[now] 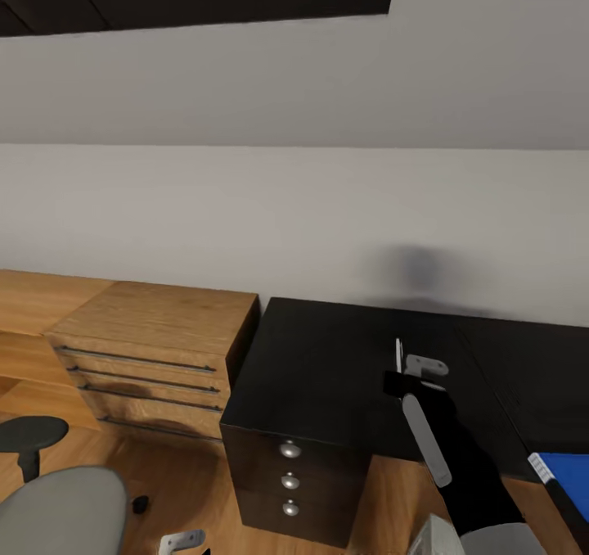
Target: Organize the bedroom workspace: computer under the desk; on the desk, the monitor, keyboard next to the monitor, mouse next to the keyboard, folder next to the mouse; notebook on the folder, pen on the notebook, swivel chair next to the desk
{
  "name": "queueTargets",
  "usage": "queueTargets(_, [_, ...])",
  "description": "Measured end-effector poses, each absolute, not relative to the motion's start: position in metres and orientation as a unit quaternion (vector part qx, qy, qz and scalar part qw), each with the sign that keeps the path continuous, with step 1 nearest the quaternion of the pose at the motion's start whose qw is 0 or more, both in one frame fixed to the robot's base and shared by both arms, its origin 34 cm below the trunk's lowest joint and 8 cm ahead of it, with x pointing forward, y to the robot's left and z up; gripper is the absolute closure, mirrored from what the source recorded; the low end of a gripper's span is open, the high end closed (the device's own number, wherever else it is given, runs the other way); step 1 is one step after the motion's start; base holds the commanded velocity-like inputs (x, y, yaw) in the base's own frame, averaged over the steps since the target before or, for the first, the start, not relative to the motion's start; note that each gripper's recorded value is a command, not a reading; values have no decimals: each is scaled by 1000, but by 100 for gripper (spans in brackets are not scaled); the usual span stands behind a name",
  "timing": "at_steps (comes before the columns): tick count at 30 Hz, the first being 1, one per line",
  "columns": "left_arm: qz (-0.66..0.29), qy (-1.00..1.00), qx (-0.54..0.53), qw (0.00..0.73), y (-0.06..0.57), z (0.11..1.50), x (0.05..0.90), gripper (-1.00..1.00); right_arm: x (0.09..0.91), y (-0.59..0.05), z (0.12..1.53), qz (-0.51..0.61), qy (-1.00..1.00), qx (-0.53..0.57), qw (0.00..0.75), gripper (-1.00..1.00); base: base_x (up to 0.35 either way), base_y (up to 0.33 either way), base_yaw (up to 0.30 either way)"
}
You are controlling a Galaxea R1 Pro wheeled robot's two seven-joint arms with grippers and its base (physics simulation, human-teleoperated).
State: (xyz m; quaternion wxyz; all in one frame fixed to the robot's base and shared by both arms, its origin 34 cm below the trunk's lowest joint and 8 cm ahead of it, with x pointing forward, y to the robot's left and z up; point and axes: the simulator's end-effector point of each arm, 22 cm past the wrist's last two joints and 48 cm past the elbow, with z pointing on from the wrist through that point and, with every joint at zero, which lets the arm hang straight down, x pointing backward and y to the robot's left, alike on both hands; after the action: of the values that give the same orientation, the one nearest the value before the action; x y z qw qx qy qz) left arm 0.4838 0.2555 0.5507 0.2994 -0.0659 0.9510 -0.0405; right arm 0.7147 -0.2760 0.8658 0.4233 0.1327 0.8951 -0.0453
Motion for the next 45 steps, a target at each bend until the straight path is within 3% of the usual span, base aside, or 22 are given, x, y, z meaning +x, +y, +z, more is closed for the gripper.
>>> queueTargets(45, [-40, 952, -66, 297, 256, 580, 481, -100, 698, -344, 899, -80, 884, 173, 426, 100, 0, 0, -269])
